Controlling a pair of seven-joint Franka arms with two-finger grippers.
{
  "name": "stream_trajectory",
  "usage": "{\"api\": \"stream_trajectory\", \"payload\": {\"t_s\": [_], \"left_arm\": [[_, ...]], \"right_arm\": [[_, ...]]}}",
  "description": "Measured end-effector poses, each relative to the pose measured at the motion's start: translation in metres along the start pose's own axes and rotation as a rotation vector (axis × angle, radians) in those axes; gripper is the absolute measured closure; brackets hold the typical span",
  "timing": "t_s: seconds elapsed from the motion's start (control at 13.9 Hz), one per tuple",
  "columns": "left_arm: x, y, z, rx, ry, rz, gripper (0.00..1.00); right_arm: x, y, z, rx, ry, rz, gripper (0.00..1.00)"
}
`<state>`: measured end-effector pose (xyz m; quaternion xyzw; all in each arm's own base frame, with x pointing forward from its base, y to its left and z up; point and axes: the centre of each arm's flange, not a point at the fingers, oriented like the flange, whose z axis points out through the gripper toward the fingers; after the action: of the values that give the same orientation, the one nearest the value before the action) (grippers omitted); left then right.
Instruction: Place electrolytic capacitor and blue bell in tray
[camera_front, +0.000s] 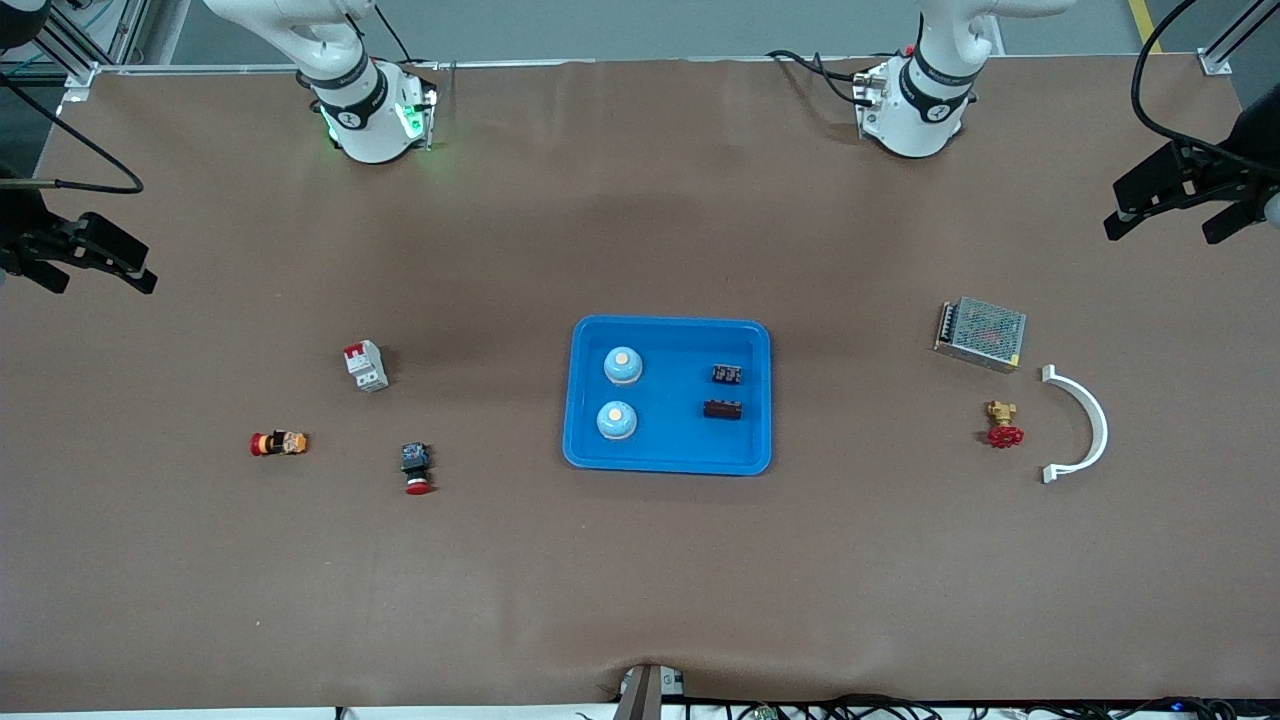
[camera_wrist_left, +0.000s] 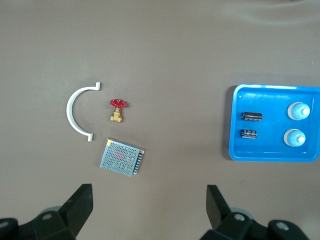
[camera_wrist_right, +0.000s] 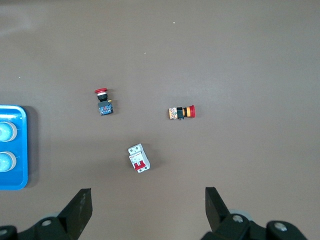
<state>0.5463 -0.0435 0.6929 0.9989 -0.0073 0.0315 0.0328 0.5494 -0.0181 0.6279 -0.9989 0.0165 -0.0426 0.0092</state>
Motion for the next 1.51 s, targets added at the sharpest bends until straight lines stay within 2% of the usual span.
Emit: {"api": "stream_trajectory", "payload": {"t_s": [0.5, 0.86, 1.22, 1.51], "left_arm": [[0.006, -0.013, -0.001, -0.001, 0.039, -0.019, 0.0], [0.011, -0.014, 0.012, 0.0, 0.021, 0.034, 0.0], [0.013, -0.017, 0.015, 0.001, 0.019, 0.027, 0.0], [0.014, -0.018, 0.018, 0.079, 0.015, 0.039, 0.0]], "right_arm": [[0.0, 0.0, -0.003, 0.0, 0.006, 0.0, 0.0], [0.0, 0.0, -0.003, 0.0, 0.007, 0.0, 0.0], [0.0, 0.0, -0.003, 0.0, 0.007, 0.0, 0.0], [0.0, 0.0, -0.003, 0.0, 0.007, 0.0, 0.0]]}}
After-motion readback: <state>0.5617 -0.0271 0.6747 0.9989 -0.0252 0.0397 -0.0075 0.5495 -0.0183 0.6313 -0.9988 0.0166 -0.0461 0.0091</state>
